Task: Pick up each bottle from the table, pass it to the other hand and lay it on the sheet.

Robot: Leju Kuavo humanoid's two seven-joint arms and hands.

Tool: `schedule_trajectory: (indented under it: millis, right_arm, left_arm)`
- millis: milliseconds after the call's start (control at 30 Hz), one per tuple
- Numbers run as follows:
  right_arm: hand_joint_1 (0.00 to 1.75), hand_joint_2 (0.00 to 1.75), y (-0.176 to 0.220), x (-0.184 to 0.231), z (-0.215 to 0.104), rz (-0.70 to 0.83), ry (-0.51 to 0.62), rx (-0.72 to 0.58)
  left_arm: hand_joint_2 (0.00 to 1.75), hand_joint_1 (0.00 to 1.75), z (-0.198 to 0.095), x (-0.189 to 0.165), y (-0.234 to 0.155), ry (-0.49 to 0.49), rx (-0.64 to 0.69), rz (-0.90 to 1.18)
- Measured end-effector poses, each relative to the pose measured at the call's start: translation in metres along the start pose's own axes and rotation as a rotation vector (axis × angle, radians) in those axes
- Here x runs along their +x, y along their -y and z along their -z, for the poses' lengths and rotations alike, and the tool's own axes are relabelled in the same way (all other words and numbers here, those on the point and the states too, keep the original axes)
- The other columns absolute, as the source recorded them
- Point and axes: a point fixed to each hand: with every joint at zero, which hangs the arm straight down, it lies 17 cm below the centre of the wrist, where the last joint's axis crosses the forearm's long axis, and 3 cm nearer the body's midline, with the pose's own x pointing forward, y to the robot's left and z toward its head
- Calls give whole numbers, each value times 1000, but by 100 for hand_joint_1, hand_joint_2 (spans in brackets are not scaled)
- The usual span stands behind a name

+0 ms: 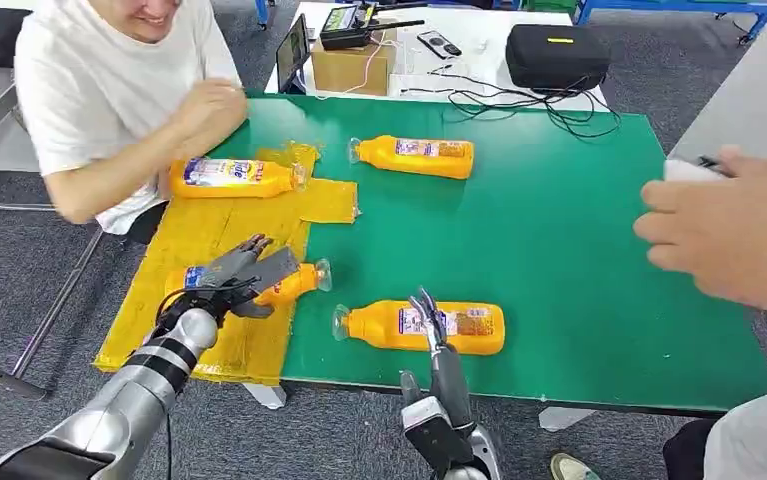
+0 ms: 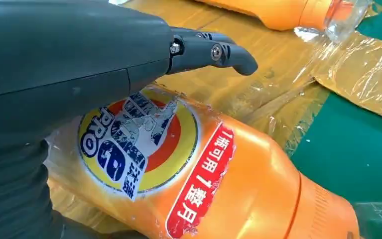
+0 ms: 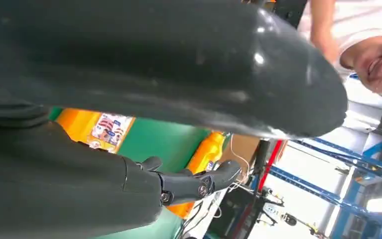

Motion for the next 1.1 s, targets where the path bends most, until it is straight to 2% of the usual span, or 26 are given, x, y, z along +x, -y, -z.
schedule_trajectory:
  millis: [200, 433, 467, 600, 800, 1033, 1100]
  right_arm:
    - [0, 0, -2, -4, -1, 1, -9, 3]
    - [0, 0, 1, -8, -4, -16, -19, -25]
    - [0, 0, 2, -9, -6, -20, -24, -30]
    - [0, 0, 10, -3, -9, -201, 45, -63]
    - [0, 0, 5, -3, -13, -195, 58, -57]
    - [0, 0, -2, 0, -16, -199, 75, -41]
    - [0, 0, -10, 6, -19, -269, 130, 1]
  left_arm:
    - [175, 0, 1, 0, 0, 7, -4, -46]
    - [175, 0, -12, 19, -15, 111, 100, -310]
    - [0, 0, -17, 22, -17, 130, 117, -343]
    - [0, 0, -40, 50, -24, 233, 139, -523]
    - [0, 0, -63, 84, -39, 355, 155, -581]
    - [0, 0, -75, 90, -48, 411, 209, -559]
    - [0, 0, -85, 94, -58, 455, 264, -576]
